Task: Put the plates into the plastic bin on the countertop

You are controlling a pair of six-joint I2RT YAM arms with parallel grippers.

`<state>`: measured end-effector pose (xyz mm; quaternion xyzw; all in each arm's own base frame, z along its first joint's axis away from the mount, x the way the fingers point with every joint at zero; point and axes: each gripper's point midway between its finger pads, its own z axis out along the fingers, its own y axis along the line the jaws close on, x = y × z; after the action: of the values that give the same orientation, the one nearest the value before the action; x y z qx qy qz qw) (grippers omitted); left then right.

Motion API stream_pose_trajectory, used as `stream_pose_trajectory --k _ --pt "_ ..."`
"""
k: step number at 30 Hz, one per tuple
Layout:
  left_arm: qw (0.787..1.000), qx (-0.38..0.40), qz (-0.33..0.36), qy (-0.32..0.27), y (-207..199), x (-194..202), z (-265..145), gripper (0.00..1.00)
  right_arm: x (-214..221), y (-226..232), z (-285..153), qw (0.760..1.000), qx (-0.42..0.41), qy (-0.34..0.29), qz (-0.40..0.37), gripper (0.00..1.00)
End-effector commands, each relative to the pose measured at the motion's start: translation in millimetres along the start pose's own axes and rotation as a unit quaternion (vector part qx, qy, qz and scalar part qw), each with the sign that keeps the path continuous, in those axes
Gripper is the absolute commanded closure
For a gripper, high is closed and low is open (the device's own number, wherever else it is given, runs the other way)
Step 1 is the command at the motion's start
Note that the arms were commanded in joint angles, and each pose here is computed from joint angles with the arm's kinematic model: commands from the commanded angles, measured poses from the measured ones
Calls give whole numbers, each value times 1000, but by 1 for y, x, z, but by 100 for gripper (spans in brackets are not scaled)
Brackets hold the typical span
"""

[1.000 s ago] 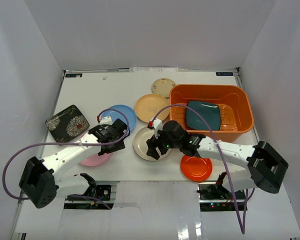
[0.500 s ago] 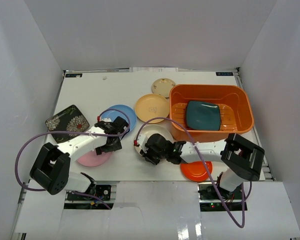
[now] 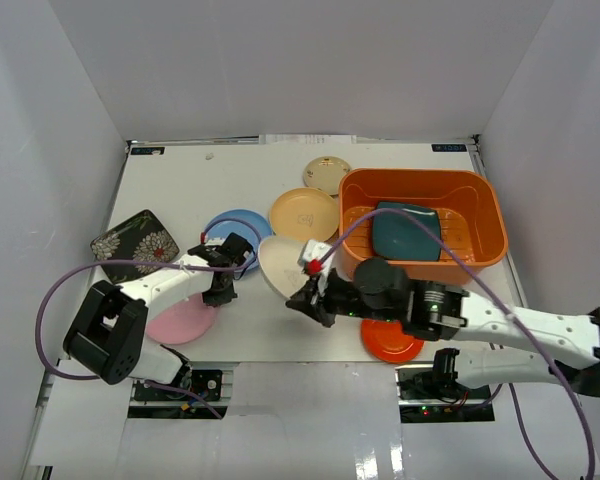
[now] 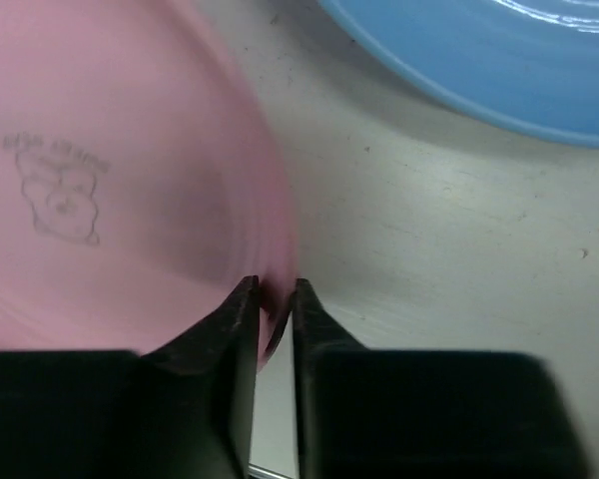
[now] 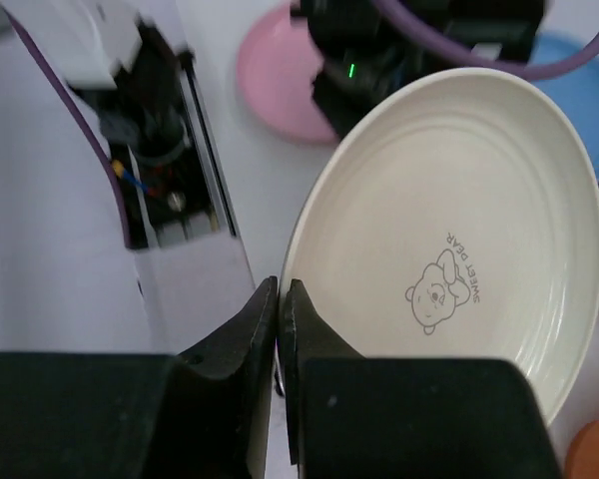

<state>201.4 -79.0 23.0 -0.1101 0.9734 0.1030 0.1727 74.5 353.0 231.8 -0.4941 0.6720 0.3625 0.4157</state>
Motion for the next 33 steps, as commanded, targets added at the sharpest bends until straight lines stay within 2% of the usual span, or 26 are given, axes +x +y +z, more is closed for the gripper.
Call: stream_pose_trajectory --k 1,2,5,8,9,11,13,14,18,24,28,29,32,33 --pt "1000 25 6 5 -9 0 2 84 -85 -10 -48 992 36 -122 17 92" --pt "1000 30 8 5 -10 1 1 98 -99 -25 -59 986 80 -143 12 92" --pt "999 43 4 1 -12 -1 -3 100 -115 -58 -81 971 171 -165 -24 92" --pt "996 85 -5 -15 -21 -8 -19 100 -107 -135 -102 931 339 -129 -45 92" --pt "995 102 -2 -21 -25 -10 -26 100 -101 -152 -101 926 356 -115 -44 92" --pt "988 146 -3 -49 -34 -24 -50 100 -81 -202 -109 919 383 -94 -18 92" --pt "981 178 0 -80 -39 -39 -83 100 -58 -231 -109 914 400 -66 4 92" --pt "978 187 1 -91 -41 -45 -95 100 -46 -253 -118 904 424 -53 17 92" --pt "957 246 3 -151 -51 -71 -159 100 6 -298 -108 895 444 24 45 92" --pt "918 324 29 -227 -85 -117 -243 100 71 -331 -92 887 439 78 121 92" --pt "894 352 64 -270 -121 -142 -285 100 93 -335 -86 880 440 85 158 92" --pt "879 371 76 -289 -132 -147 -309 100 96 -335 -86 880 439 88 160 91" --pt "862 387 113 -307 -172 -149 -327 100 100 -333 -85 876 436 77 191 73" --pt "856 392 118 -317 -187 -155 -336 100 97 -332 -86 875 437 70 196 57"
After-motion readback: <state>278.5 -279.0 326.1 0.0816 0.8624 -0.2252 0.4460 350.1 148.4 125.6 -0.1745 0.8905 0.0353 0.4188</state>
